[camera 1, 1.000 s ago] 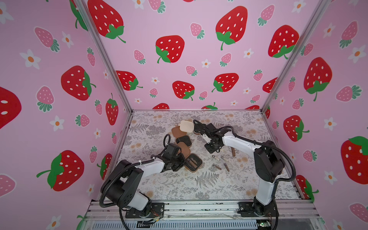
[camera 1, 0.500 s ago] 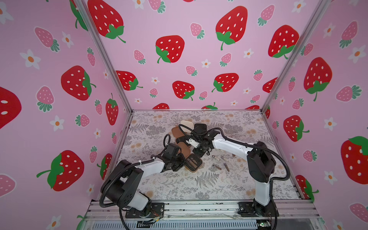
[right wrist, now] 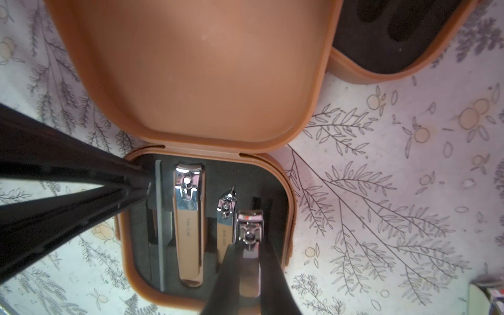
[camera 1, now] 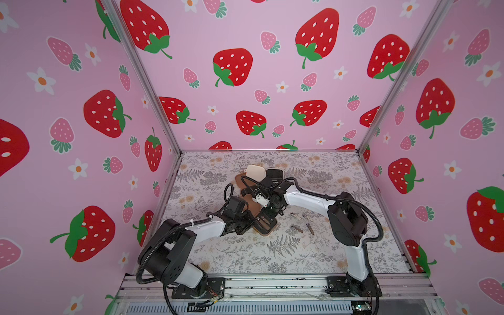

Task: Organize nail clipper sets
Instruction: Place the nail clipper in the storage box.

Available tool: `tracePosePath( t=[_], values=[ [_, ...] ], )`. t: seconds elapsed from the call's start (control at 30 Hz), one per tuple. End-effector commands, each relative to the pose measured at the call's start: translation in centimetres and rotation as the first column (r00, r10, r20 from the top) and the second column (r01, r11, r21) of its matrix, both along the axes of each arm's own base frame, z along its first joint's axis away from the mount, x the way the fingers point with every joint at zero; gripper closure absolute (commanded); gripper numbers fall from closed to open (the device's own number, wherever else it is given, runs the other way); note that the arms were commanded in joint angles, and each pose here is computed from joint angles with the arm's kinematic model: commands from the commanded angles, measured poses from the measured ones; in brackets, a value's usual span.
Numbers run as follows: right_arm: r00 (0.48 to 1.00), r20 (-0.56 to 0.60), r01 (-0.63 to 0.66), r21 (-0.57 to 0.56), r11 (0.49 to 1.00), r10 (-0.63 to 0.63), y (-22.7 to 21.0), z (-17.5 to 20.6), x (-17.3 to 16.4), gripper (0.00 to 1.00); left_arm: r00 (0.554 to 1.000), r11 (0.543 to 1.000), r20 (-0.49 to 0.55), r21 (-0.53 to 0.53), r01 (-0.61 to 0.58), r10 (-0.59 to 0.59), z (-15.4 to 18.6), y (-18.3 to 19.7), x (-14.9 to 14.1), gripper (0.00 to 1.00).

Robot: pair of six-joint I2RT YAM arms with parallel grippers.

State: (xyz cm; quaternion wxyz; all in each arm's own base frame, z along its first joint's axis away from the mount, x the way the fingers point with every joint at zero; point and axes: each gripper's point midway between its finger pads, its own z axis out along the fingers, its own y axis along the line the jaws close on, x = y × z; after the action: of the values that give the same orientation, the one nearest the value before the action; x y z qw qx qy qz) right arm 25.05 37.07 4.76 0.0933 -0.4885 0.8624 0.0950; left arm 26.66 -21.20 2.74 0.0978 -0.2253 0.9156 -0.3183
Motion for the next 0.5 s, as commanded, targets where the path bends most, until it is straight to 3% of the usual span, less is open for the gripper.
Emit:
tracePosePath(
  t=[0.0, 0.47],
  values=[
    [0.999, -0.035, 0.005, -0.044, 0.999, -0.006, -0.6, -1.3, -0.7, 0.87, 0.990, 0.996, -0.139, 0.088, 0.001, 0.011, -3.0, 1.8, -3.2, 1.00],
    [0.999, -0.014, 0.026, -0.180, 0.983, -0.029, -3.2, -3.2, -0.6, 0.87, 0.990, 0.996, -0.140, 0.091, -0.001, 0.014, -3.1, 1.9, -3.3, 1.00]
  ],
)
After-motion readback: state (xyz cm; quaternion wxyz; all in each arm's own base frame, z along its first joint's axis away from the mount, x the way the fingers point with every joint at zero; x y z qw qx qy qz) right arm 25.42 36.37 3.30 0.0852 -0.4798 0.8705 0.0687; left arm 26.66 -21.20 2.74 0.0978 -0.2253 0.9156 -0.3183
